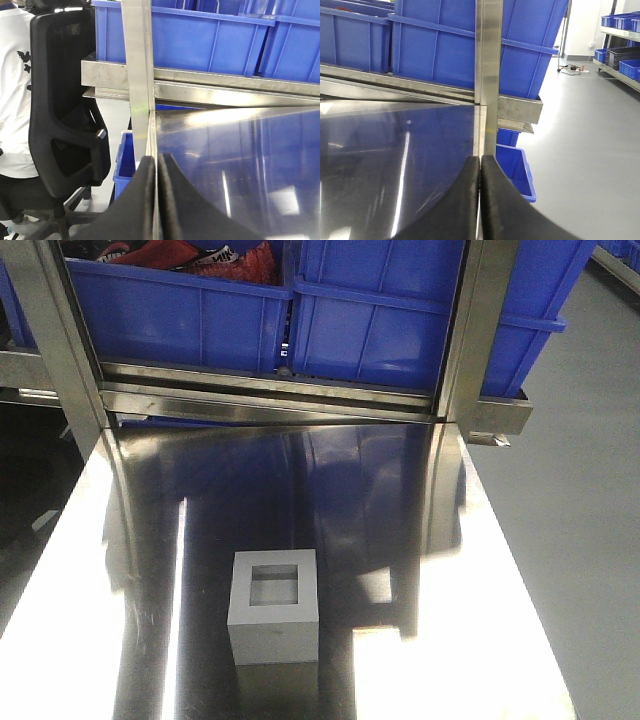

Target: Sort gray base to blue bin

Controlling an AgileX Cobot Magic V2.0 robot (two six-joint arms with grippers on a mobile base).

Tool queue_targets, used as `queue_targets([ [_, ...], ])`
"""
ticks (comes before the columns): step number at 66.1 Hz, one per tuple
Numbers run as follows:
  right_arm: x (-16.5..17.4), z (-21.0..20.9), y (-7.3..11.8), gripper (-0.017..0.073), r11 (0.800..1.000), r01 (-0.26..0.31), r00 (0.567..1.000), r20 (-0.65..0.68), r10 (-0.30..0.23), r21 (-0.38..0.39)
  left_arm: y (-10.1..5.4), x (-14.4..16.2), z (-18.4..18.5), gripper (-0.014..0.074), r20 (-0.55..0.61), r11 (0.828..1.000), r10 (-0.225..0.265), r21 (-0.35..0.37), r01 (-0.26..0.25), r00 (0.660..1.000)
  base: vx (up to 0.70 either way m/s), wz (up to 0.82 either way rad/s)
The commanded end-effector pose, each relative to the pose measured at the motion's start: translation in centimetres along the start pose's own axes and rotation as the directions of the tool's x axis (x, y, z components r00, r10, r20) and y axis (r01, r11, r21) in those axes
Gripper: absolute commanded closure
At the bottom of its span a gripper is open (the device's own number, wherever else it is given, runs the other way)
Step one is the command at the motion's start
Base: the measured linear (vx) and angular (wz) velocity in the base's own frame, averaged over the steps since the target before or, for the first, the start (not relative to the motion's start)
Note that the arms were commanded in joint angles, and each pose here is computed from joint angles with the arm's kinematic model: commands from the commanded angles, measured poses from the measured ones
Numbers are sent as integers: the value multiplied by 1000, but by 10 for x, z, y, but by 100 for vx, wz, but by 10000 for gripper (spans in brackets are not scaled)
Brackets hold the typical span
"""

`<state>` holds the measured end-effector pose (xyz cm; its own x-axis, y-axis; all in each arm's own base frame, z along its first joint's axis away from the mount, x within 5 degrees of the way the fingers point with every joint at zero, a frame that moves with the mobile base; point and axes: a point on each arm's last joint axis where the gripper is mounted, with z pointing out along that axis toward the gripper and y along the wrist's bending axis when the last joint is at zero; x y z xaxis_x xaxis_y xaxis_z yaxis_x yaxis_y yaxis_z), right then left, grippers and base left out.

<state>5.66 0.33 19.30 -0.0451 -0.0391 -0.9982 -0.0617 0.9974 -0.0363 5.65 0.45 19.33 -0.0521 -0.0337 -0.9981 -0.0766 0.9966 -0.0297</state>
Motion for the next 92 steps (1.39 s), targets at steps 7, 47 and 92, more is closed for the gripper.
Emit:
queue_targets([
  [7,-3,0,0,568,1000,16,997,75,-16,2,0,2,0,599,57,1000,-12,8,11,998,0,0],
  [47,-3,0,0,568,1000,16,997,75,-16,2,0,2,0,599,57,1000,-12,8,11,998,0,0],
  [92,-3,0,0,568,1000,16,997,75,-16,2,0,2,0,599,57,1000,-12,8,11,998,0,0],
])
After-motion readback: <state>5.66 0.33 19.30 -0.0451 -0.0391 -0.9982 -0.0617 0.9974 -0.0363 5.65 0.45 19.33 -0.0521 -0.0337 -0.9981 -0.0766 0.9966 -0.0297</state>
